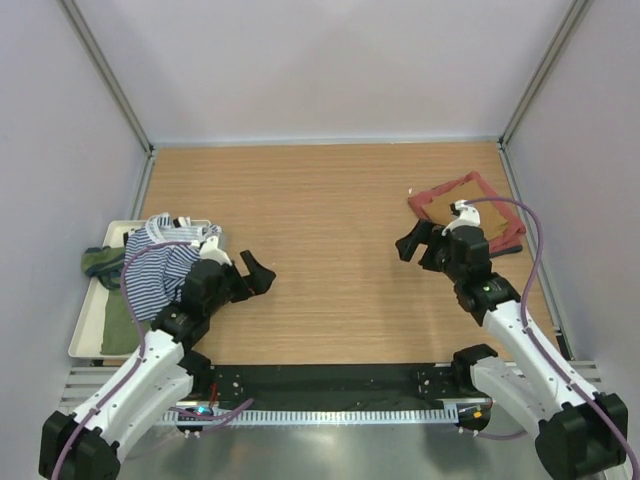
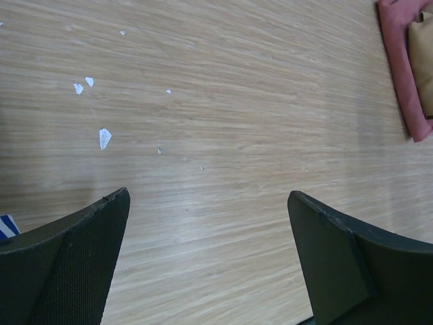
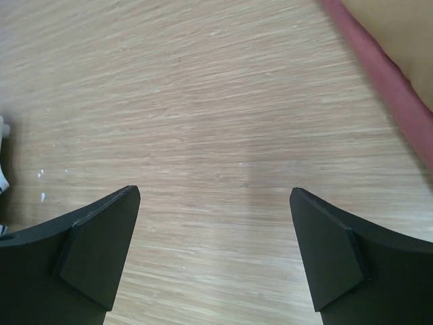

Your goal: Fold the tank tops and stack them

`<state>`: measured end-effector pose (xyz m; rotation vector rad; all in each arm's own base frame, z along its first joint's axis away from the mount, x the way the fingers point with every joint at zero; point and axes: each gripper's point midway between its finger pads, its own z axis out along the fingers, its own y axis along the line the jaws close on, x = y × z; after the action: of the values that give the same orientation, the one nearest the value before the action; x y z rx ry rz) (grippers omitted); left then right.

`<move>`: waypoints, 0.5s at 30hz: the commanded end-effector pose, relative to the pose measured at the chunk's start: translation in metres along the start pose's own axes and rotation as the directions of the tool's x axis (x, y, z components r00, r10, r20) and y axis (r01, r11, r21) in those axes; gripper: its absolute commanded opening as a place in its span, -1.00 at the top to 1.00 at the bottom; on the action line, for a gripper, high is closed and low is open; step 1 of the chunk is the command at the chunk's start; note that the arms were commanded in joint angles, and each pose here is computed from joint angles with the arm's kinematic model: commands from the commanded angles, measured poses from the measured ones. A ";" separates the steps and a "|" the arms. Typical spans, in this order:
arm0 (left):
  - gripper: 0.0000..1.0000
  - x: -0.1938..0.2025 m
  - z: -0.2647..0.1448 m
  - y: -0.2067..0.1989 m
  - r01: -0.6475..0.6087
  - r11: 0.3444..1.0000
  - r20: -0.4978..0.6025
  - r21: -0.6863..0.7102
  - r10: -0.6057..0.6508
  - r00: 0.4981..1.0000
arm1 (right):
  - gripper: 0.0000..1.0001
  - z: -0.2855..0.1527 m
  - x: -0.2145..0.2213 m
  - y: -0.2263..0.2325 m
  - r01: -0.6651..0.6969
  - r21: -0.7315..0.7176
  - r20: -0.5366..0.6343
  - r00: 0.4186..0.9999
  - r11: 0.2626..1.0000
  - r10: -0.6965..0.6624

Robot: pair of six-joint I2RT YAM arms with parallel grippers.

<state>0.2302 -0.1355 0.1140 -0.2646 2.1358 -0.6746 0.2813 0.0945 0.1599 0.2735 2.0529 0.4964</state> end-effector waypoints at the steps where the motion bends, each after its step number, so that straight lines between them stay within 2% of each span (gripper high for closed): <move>1: -0.99 -0.031 0.008 -0.017 -0.054 0.996 0.158 0.072 0.042 0.987 | -0.99 0.015 -0.004 -0.004 0.069 0.029 0.056 0.996 0.997 -0.070; 4: -0.99 -0.027 0.013 -0.011 -0.111 0.992 0.159 0.053 0.102 0.982 | -0.99 0.024 0.020 0.004 0.050 -0.055 0.001 0.999 0.997 -0.050; 8: -0.99 -0.024 0.014 0.003 -0.172 0.985 0.177 0.011 0.167 0.970 | -0.99 0.029 0.041 -0.004 0.069 -0.100 0.040 0.997 0.993 -0.065; 11: -0.99 -0.022 0.012 -0.004 -0.206 0.977 0.189 0.062 0.191 0.963 | -0.99 0.026 0.042 -0.012 0.064 -0.074 0.057 0.997 0.995 -0.060; 15: -0.99 -0.021 0.013 -0.006 -0.211 0.975 0.195 0.075 0.193 0.962 | -0.99 0.015 0.042 0.008 0.081 -0.213 0.119 0.991 0.974 -0.057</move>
<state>0.2438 -0.1321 0.1056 -0.1003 2.0078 -0.5937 0.2614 0.1069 0.0800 0.1822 2.0743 0.5424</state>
